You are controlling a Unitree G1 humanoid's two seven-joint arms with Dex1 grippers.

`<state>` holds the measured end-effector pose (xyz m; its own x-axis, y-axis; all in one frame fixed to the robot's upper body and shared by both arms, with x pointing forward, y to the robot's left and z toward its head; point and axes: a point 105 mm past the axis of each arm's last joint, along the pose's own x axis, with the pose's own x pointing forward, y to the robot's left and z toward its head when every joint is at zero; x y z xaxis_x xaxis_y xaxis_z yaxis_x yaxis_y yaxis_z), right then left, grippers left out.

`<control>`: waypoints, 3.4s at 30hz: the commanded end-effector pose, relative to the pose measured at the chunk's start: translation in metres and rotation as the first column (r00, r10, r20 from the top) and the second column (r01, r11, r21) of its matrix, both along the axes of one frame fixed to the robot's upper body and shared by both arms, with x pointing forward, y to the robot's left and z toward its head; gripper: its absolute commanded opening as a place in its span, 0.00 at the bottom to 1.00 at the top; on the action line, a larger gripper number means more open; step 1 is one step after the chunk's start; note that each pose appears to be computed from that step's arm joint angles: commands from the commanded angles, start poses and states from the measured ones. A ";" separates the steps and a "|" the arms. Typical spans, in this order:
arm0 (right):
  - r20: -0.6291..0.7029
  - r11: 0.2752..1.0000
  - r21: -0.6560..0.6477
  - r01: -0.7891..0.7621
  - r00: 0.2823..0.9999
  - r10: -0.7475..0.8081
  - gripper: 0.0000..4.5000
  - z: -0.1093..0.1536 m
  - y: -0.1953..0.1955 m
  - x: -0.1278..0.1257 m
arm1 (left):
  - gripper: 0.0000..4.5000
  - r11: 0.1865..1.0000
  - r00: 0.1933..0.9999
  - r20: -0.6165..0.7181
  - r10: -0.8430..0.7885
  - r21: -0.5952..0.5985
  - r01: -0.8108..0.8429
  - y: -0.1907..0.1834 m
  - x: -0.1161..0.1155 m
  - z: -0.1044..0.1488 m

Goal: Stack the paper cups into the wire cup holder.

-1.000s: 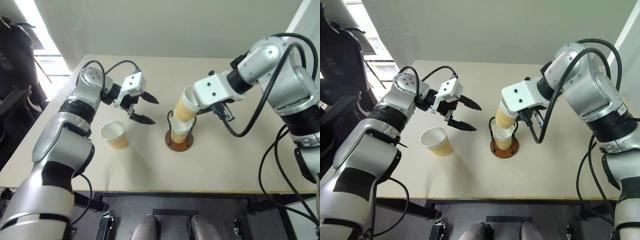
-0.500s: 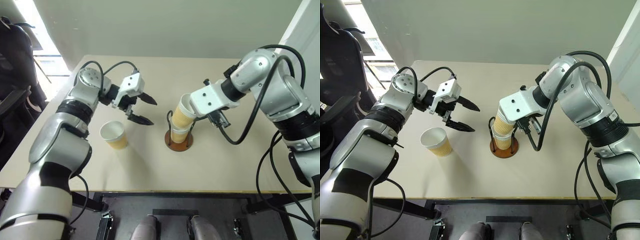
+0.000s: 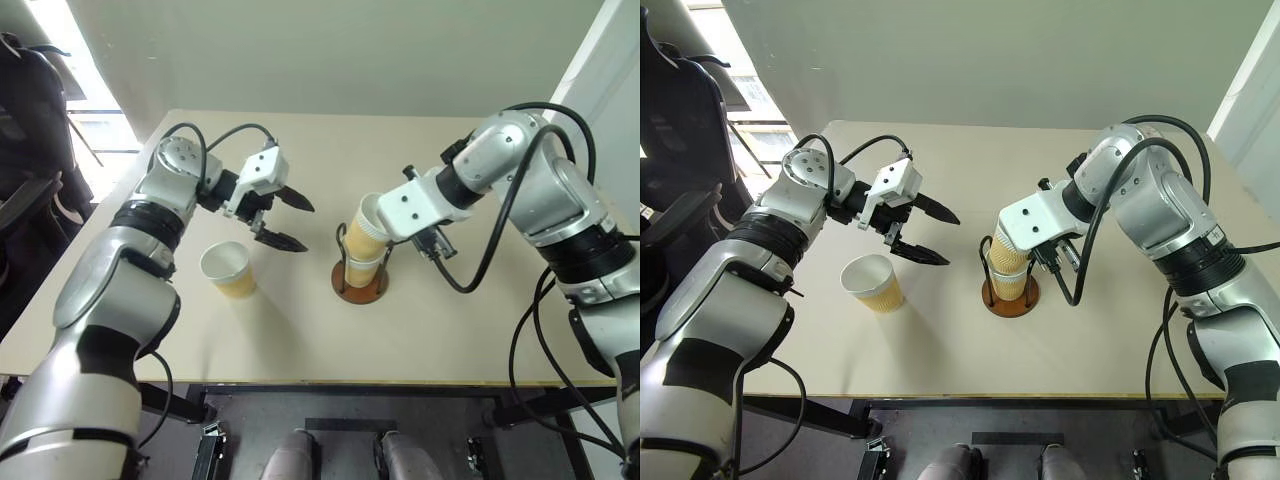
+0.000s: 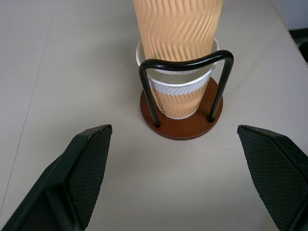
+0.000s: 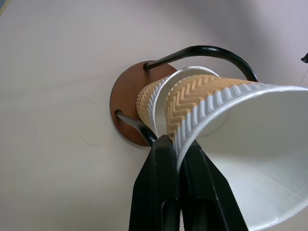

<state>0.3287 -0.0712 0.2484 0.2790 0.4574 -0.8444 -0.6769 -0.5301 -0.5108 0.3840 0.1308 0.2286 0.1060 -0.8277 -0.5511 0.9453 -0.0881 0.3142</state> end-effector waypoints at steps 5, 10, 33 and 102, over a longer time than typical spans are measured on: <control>0.071 0.999 0.021 -0.031 0.997 0.029 0.14 0.017 0.004 -0.002 | 1.00 0.999 0.999 0.007 -0.039 -0.011 0.039 -0.002 -0.005 0.010; 0.074 0.999 0.038 -0.035 0.997 0.032 0.44 0.021 0.008 -0.002 | 1.00 0.999 0.999 0.001 -0.035 -0.016 0.035 -0.001 -0.005 0.010; -0.456 0.558 0.636 0.533 0.843 -0.285 0.44 0.085 -0.067 0.007 | 1.00 0.988 0.994 0.029 0.108 -0.115 -0.104 0.035 0.000 0.032; -0.417 0.741 0.559 0.372 0.899 -0.137 0.44 0.068 -0.087 -0.012 | 1.00 0.699 0.984 0.010 -0.178 0.705 0.119 0.108 -0.066 -0.002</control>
<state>0.3215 -0.1614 0.3034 0.2243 0.8472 -0.4817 -0.9398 0.0572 -0.3370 0.3189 0.2340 0.2187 0.0670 -0.2186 -0.9735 0.8844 -0.4386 0.1594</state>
